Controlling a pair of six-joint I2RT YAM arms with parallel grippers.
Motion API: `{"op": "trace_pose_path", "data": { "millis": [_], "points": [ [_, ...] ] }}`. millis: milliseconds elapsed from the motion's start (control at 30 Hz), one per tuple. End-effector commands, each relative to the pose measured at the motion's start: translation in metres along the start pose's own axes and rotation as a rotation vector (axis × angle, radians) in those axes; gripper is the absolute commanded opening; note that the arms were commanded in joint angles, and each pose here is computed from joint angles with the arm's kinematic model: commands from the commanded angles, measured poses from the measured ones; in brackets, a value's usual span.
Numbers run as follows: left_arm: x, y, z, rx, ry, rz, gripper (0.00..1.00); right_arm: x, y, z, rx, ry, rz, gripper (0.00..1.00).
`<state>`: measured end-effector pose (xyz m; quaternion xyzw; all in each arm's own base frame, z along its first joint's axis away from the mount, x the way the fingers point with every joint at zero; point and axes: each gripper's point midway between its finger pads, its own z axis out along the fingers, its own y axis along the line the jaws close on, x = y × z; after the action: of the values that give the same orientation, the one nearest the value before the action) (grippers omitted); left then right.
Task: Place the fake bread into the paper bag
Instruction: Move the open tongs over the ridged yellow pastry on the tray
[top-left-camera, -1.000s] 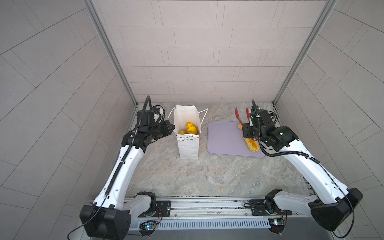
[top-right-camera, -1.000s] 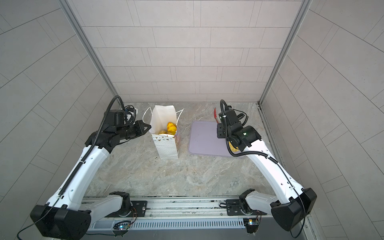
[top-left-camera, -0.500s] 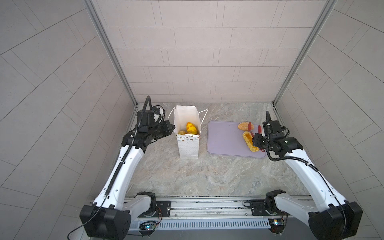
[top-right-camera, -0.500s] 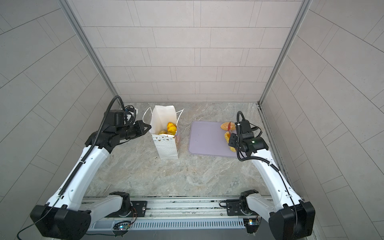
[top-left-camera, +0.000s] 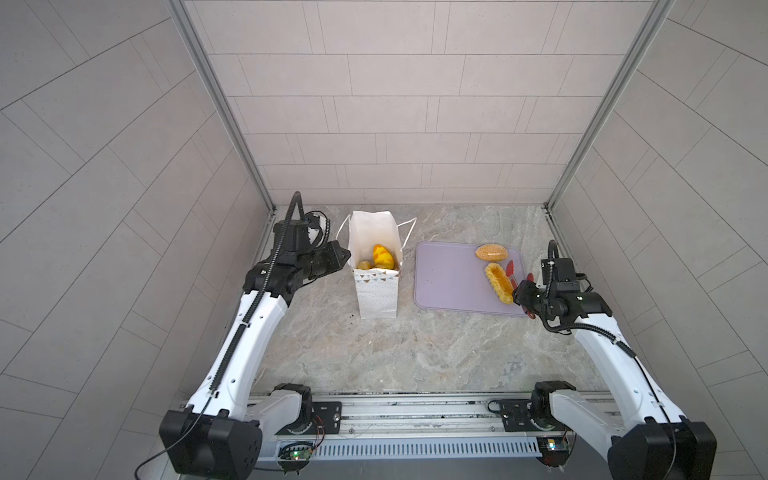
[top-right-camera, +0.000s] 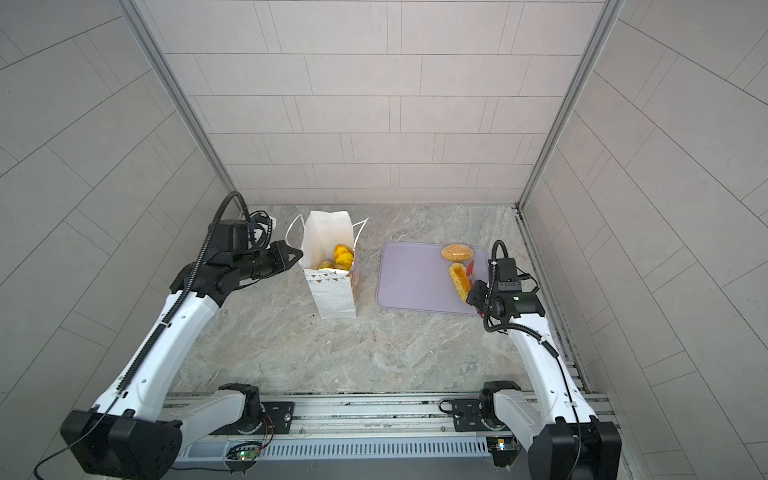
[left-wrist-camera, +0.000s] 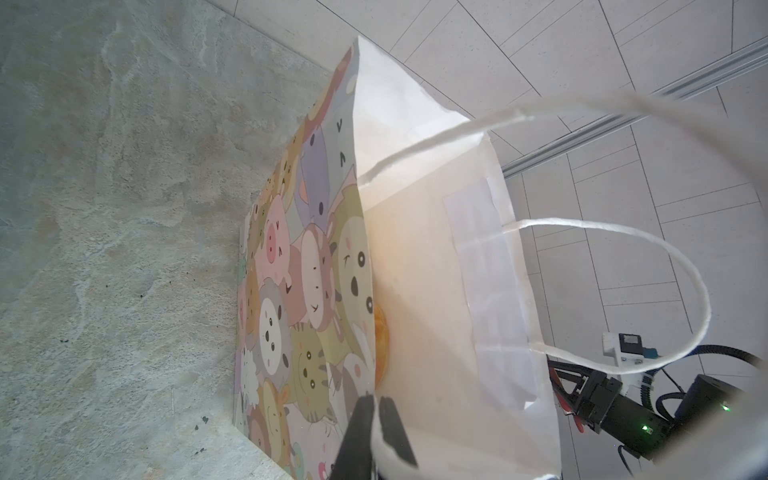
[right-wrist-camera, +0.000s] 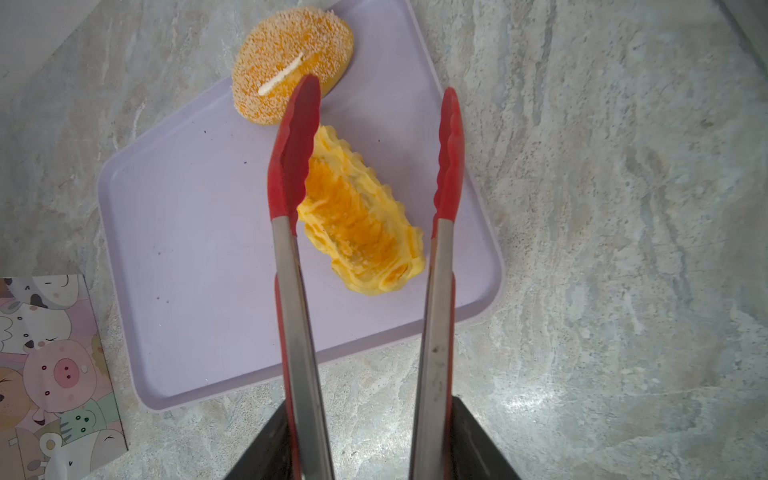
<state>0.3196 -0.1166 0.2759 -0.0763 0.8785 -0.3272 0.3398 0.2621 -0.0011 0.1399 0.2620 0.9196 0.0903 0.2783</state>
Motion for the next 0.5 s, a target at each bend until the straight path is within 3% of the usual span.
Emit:
{"op": "trace_pose_path", "data": {
  "millis": [0, 467],
  "points": [
    [0.0, -0.003, 0.001, 0.02, -0.002, 0.02, 0.08, -0.004, 0.005, -0.002, -0.048, -0.035, 0.047, 0.55],
    [0.0, -0.005, 0.002, 0.029, 0.0, 0.023, 0.08, 0.017, 0.017, 0.012, -0.176, 0.012, 0.121, 0.57]
  ]
}}
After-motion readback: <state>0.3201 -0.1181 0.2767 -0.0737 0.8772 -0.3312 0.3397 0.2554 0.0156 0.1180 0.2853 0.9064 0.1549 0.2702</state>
